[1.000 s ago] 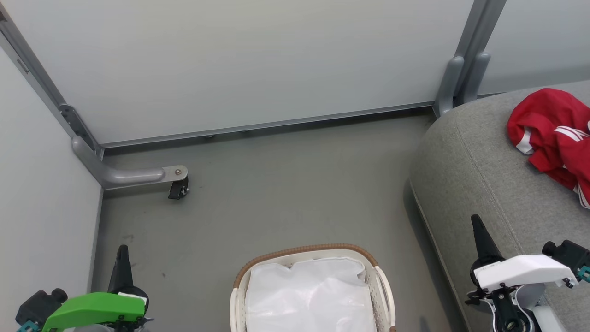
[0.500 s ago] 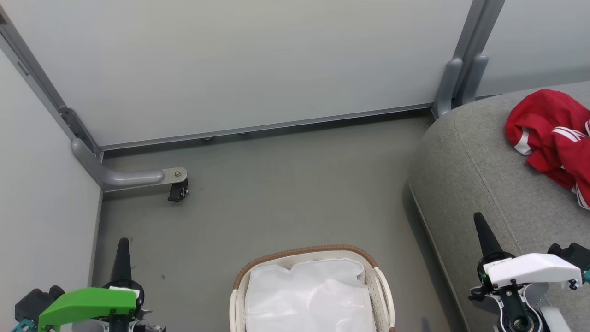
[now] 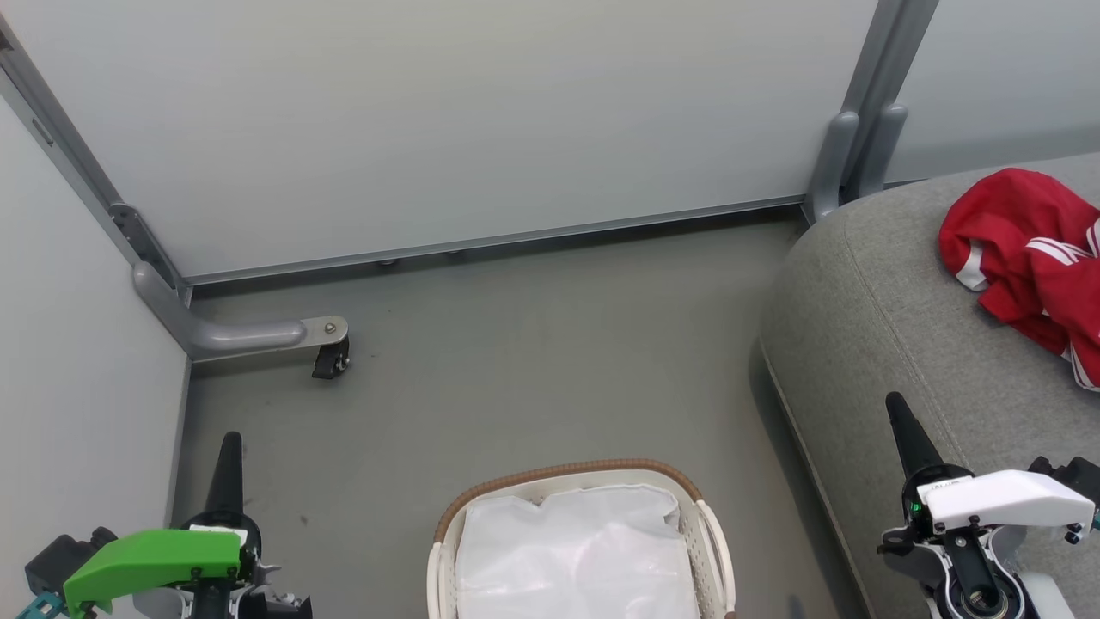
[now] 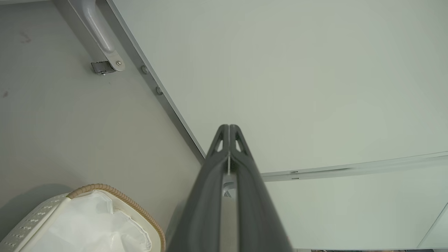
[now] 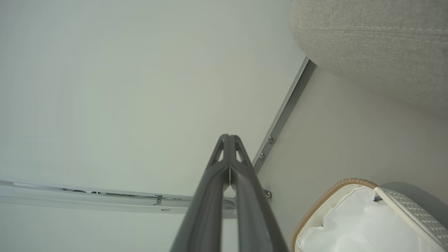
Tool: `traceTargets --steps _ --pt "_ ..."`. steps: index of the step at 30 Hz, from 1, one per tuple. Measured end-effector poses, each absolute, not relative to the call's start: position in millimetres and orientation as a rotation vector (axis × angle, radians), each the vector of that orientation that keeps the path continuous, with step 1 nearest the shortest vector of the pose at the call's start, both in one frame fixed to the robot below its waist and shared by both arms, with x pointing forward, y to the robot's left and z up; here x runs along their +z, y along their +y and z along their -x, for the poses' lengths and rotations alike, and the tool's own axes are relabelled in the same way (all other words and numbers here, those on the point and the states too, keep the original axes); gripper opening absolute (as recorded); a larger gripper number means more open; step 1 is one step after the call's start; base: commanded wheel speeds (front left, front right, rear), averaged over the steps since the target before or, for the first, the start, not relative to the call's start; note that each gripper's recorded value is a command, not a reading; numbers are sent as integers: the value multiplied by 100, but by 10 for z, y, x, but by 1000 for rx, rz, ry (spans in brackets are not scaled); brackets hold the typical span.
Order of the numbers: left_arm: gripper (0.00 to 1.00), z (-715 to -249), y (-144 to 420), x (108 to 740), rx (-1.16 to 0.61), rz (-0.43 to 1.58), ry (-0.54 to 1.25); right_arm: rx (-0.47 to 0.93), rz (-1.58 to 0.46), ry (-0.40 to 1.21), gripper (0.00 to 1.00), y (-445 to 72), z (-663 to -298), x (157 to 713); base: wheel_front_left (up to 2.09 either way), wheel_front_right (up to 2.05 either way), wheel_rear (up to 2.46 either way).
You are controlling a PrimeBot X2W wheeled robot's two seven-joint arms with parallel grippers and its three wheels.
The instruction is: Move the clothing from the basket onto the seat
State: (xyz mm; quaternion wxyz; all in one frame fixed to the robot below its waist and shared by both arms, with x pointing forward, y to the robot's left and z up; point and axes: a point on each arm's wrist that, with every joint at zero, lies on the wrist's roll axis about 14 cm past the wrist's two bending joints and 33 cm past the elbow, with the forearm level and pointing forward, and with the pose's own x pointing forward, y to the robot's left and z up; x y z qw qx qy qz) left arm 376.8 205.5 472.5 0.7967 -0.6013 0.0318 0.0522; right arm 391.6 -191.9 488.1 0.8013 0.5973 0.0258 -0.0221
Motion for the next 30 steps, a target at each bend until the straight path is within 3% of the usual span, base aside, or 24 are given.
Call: traceTargets --steps 30 --pt "0 -3846 2005 4947 39 1509 27 -14 -1506 17 0 -1969 -3904 5022 0 0 0"
